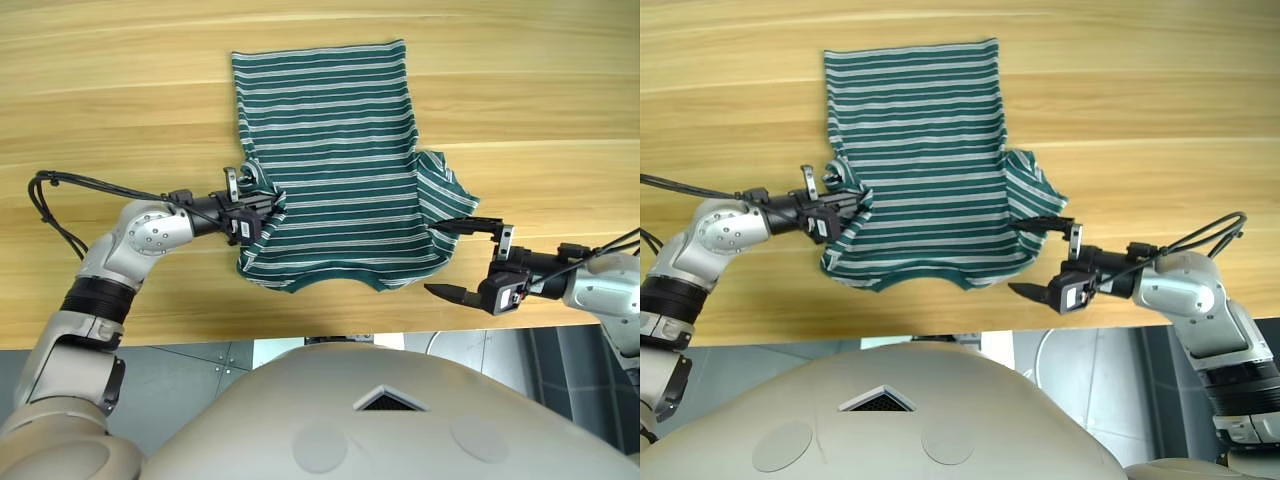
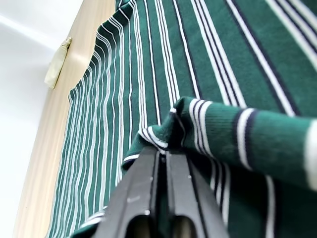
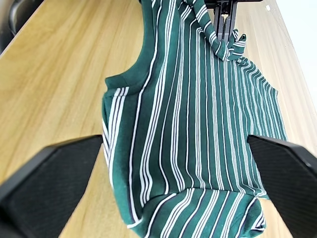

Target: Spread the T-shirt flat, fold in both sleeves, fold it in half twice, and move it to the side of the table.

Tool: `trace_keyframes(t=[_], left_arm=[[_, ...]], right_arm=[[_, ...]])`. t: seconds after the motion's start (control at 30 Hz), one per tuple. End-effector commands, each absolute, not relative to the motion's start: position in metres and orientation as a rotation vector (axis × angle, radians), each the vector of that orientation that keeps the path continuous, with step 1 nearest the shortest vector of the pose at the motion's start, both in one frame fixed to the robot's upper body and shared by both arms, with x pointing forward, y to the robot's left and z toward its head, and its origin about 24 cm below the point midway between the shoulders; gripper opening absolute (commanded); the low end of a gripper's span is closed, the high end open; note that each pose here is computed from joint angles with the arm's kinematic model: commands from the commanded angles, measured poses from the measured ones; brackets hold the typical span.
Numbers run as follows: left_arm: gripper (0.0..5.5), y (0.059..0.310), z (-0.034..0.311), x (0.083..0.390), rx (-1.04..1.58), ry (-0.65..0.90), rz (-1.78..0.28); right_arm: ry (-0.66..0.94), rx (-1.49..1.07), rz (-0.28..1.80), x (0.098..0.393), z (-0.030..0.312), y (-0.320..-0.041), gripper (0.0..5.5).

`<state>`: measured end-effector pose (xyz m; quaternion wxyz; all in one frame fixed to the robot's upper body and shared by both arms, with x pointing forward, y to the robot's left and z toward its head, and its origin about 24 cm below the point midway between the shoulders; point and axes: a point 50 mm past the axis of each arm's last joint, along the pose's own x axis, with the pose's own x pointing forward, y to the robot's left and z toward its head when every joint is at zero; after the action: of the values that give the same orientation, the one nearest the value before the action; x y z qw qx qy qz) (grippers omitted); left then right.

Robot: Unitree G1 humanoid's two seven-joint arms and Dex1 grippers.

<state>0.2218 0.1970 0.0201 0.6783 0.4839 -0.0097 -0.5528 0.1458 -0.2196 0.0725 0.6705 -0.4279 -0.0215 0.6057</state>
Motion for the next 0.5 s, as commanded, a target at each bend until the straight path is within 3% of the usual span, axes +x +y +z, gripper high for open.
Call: trace_keyframes(t=[0.03, 0.5], left_arm=[[0.80, 0.208, 0.003, 0.215, 1.109, 0.141, -1.282], [2.83, 0.205, 0.037, 0.210, 0.943, 0.011, -1.201]], right_arm=[[-0.061, -0.969, 1.367, 0.147, 0.074, -0.218, 5.40], [-0.063, -0.963, 1.367, 0.147, 0.073, -0.217, 5.40]])
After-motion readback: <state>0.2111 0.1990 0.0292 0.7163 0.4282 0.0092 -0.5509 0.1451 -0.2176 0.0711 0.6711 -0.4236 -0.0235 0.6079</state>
